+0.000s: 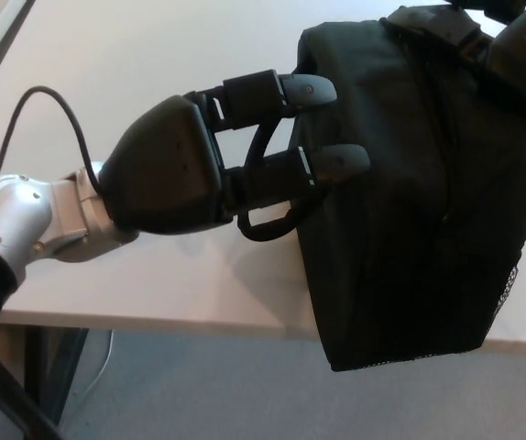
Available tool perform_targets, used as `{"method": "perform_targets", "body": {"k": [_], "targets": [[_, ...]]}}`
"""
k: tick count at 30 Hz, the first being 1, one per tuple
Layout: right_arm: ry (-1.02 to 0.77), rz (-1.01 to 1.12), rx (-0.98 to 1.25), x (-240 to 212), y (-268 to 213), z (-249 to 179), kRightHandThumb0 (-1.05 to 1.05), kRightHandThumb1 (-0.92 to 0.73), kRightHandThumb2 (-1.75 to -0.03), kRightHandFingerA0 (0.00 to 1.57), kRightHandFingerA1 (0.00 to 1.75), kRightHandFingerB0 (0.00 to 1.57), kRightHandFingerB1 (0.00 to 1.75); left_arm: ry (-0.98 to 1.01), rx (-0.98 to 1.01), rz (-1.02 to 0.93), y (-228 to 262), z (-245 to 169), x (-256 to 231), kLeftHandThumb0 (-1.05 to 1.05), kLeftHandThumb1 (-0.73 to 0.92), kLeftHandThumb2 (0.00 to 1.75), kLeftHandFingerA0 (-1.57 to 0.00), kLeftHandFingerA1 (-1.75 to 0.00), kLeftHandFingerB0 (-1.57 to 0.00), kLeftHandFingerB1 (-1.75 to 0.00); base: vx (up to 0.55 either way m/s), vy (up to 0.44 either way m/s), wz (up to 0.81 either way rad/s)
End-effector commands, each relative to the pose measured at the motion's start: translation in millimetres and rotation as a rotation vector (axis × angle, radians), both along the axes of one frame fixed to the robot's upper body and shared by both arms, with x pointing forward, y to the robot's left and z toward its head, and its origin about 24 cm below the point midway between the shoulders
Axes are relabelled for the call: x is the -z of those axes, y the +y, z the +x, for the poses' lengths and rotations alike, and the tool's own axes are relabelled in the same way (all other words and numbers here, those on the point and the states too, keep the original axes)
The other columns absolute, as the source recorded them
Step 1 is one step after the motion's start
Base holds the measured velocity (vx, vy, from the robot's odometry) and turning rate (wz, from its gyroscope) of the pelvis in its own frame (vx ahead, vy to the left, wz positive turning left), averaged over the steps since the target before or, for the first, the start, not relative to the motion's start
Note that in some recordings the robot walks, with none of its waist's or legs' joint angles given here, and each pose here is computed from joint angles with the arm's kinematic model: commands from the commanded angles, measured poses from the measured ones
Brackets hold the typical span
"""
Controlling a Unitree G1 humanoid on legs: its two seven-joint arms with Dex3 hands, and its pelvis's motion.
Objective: A lunch bag is kept on the middle of the desk and the robot uses both its hands to grab the opening of the bag from the left and right and moves its hands away from each other to spread the bag open
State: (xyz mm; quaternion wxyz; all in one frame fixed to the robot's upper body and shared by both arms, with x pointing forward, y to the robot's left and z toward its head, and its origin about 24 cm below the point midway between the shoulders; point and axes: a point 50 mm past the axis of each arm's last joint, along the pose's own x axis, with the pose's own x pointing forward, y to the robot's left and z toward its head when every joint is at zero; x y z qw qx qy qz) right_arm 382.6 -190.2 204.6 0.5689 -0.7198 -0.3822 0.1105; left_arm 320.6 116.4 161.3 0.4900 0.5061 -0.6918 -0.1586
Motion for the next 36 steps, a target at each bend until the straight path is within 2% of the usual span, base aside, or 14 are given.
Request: {"method": "perform_targets", "body": {"k": [1,6,12,13,14,15,25,26,30,32,33,34,35,36], "targets": [[0.035,-0.006,0.004,8.1,-0.1,-0.8,-0.41,-0.49,-0.65,0.16,0.36,0.13,0.33,-0.060,-0.007,-0.003,-3.9,2.6,-1.2,-0.03,0.59,0.60,-0.40,-0.35,-0.31,-0.32,0.00,0.000,0.00],[0.029,-0.017,0.008,7.6,1.1,0.1,-0.37,-0.56,-0.58,0.18,0.31,0.12,0.26,-0.062,0.004,-0.002,-8.4,2.9,-0.8,-0.05,0.60,0.60,-0.41,-0.34,-0.31,-0.32,0.00,0.000,0.00],[0.029,-0.034,0.007,6.8,4.7,0.6,-0.45,-0.55,-0.65,0.13,0.33,0.13,0.31,-0.057,0.009,0.001,-13.4,2.9,-0.7,-0.05,0.60,0.60,-0.39,-0.34,-0.29,-0.31,0.00,0.000,0.00],[0.033,-0.027,0.006,7.0,4.9,0.6,-0.26,-0.50,-0.98,0.01,0.49,0.00,0.48,-0.052,0.008,0.003,-14.6,2.9,-0.9,-0.07,0.60,0.60,-0.38,-0.34,-0.28,-0.31,0.00,0.000,0.00],[0.036,-0.024,0.007,7.1,4.9,0.7,-0.26,-0.50,-0.98,0.01,0.49,0.00,0.48,-0.050,0.008,0.003,-14.9,2.9,-0.9,-0.07,0.60,0.60,-0.38,-0.34,-0.28,-0.31,0.00,0.000,0.00],[0.045,-0.008,0.001,7.5,5.1,0.2,-0.43,-0.53,-0.64,0.14,0.33,0.14,0.32,-0.056,0.006,0.004,-15.4,2.9,-0.8,-0.06,0.41,0.91,-0.25,-0.54,-0.16,-0.50,0.00,0.000,0.00],[0.041,-0.003,-0.006,9.9,6.1,0.3,-0.44,-0.51,-0.66,0.17,0.36,0.14,0.33,-0.017,0.020,-0.017,-19.6,2.6,7.1,-0.04,0.40,0.91,-0.26,-0.54,-0.16,-0.50,0.00,0.000,0.00],[0.040,-0.007,-0.003,9.5,6.5,0.7,-0.39,-0.58,-0.58,0.20,0.32,0.14,0.27,-0.012,0.017,-0.019,-19.4,2.8,8.8,-0.04,0.59,0.60,-0.39,-0.34,-0.27,-0.31,0.00,0.000,0.00],[0.044,-0.010,0.003,10.0,7.6,1.5,-0.40,-0.58,-0.59,0.25,0.33,0.16,0.28,0.000,-0.003,-0.014,-18.3,3.8,14.7,-0.03,0.57,0.61,-0.39,-0.35,-0.30,-0.32,0.00,0.000,0.00],[0.043,0.015,-0.027,10.8,9.7,-0.2,-0.43,-0.50,-0.71,0.45,0.46,0.38,0.43,0.014,-0.022,-0.009,-17.8,4.9,20.7,-0.03,0.56,0.64,-0.60,-0.42,-0.56,-0.40,0.00,0.000,0.00],[0.042,0.017,-0.029,11.0,10.4,0.0,-0.43,-0.50,-0.71,0.45,0.46,0.38,0.43,0.023,-0.027,-0.009,-17.4,5.3,22.3,-0.03,0.56,0.64,-0.60,-0.42,-0.56,-0.40,0.00,0.000,0.00],[0.043,0.017,-0.027,11.1,11.0,0.3,-0.35,-0.57,-0.57,0.62,0.41,0.56,0.39,0.042,-0.035,-0.015,-17.2,5.7,24.2,-0.06,0.56,0.63,-0.66,-0.44,-0.64,-0.43,0.00,0.000,0.00],[0.043,0.016,-0.026,11.2,11.2,0.5,-0.35,-0.57,-0.57,0.62,0.41,0.56,0.39,0.050,-0.038,-0.017,-17.1,6.0,25.0,-0.06,0.56,0.63,-0.66,-0.44,-0.64,-0.43,0.00,0.000,0.00],[0.034,0.014,-0.020,11.9,12.6,1.5,-0.36,-0.58,-0.58,0.78,0.61,0.81,0.53,0.120,-0.067,-0.015,-16.7,7.3,29.4,-0.20,0.48,0.56,-0.97,-0.62,-0.94,-0.52,0.00,0.000,0.00]]}}
